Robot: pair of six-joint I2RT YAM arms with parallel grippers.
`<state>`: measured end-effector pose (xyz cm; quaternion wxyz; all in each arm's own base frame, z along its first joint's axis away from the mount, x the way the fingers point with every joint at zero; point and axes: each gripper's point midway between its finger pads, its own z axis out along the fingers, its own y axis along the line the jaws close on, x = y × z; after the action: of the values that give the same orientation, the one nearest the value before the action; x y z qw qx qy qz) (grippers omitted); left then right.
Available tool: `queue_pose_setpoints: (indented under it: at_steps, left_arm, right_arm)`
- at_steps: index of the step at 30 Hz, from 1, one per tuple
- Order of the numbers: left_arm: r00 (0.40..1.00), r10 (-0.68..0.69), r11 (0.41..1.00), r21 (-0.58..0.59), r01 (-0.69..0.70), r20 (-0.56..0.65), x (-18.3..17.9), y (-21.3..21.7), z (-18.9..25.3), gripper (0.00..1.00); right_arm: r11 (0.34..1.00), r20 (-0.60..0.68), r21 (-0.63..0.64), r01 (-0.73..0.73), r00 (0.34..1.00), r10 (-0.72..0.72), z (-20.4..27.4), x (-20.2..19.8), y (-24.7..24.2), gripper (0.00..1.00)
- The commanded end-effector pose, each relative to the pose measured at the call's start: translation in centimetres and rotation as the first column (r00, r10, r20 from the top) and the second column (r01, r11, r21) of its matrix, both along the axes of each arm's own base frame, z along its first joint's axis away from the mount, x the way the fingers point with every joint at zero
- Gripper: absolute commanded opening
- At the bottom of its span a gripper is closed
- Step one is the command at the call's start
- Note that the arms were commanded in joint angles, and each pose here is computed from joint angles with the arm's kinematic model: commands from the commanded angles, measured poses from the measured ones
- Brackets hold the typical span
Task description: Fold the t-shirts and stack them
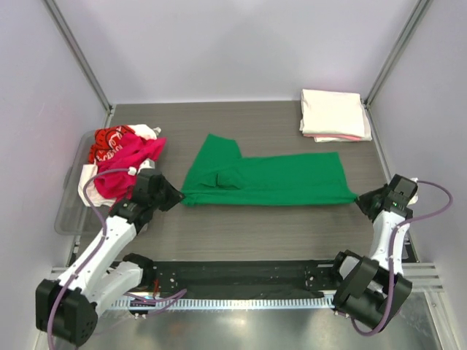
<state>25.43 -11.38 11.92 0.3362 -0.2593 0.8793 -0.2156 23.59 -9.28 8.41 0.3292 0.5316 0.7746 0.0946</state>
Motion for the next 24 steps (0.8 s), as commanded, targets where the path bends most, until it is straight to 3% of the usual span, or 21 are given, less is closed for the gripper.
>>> queue_pose_setpoints:
  at_steps: [1,8,10,11,12,13,14,15,16,17,20,24]
  left_arm:
    - [0.996,0.017,0.999,-0.033,-0.019,-0.084,-3.4,0.3,-1.6,0.0]
    - [0.99,0.015,0.984,-0.176,-0.039,-0.141,-7.5,-1.0,-2.6,0.01]
    - [0.99,-0.003,0.982,-0.186,-0.023,-0.138,-8.6,-1.4,-2.5,0.09]
    - [0.991,-0.003,0.982,-0.188,-0.023,-0.136,-9.4,-1.2,-2.2,0.16]
    - [0.991,-0.015,0.98,-0.198,-0.011,-0.13,-9.8,-1.3,-1.8,0.25]
    - [0.992,-0.019,0.979,-0.204,-0.007,-0.124,-10.1,-1.3,-1.4,0.4]
    - [0.994,-0.028,0.977,-0.213,0.004,-0.109,-10.8,-1.1,-0.5,0.45]
    - [0.995,-0.026,0.977,-0.214,0.005,-0.098,-11.0,-0.9,0.0,0.51]
    - [0.996,-0.026,0.978,-0.21,0.007,-0.086,-11.2,-0.7,0.5,0.59]
    - [0.996,-0.024,0.98,-0.197,0.006,-0.089,-11.7,-0.3,0.7,0.61]
    - [0.999,-0.042,0.99,-0.132,0.042,0.007,-11.2,0.7,2.9,0.64]
    - [0.985,-0.131,0.99,-0.041,0.136,0.115,-8.1,-0.3,5.7,0.63]
  right_arm:
    - [0.996,-0.046,-0.028,0.086,0.995,-0.087,0.0,-2.1,-0.6,0.01]
    - [0.984,-0.065,-0.006,0.176,0.982,-0.176,0.0,-3.5,-0.3,0.01]
    - [0.979,-0.061,-0.007,0.205,0.977,-0.205,0.0,-3.9,-0.3,0.05]
    - [0.978,-0.061,-0.002,0.21,0.976,-0.21,0.0,-3.9,-0.3,0.11]
    - [0.974,-0.057,0.014,0.227,0.972,-0.226,0.1,-3.9,-0.3,0.27]
    - [0.972,-0.064,0.023,0.236,0.97,-0.234,0.0,-3.9,-0.2,0.51]
    - [0.971,-0.057,0.036,0.238,0.97,-0.236,0.1,-3.8,-0.1,0.81]
    - [0.97,-0.055,0.039,0.241,0.97,-0.238,0.3,-3.6,-0.1,0.89]
    - [0.969,-0.056,0.041,0.245,0.969,-0.242,0.4,-3.5,-0.2,0.94]
    - [0.969,-0.051,0.04,0.245,0.969,-0.243,0.7,-3.4,-0.3,0.96]
    - [0.973,-0.016,0.024,0.23,0.973,-0.229,2.0,-2.8,-0.6,0.97]
    - [0.995,0.098,0.03,0.096,0.99,-0.099,4.6,-0.4,0.2,0.95]
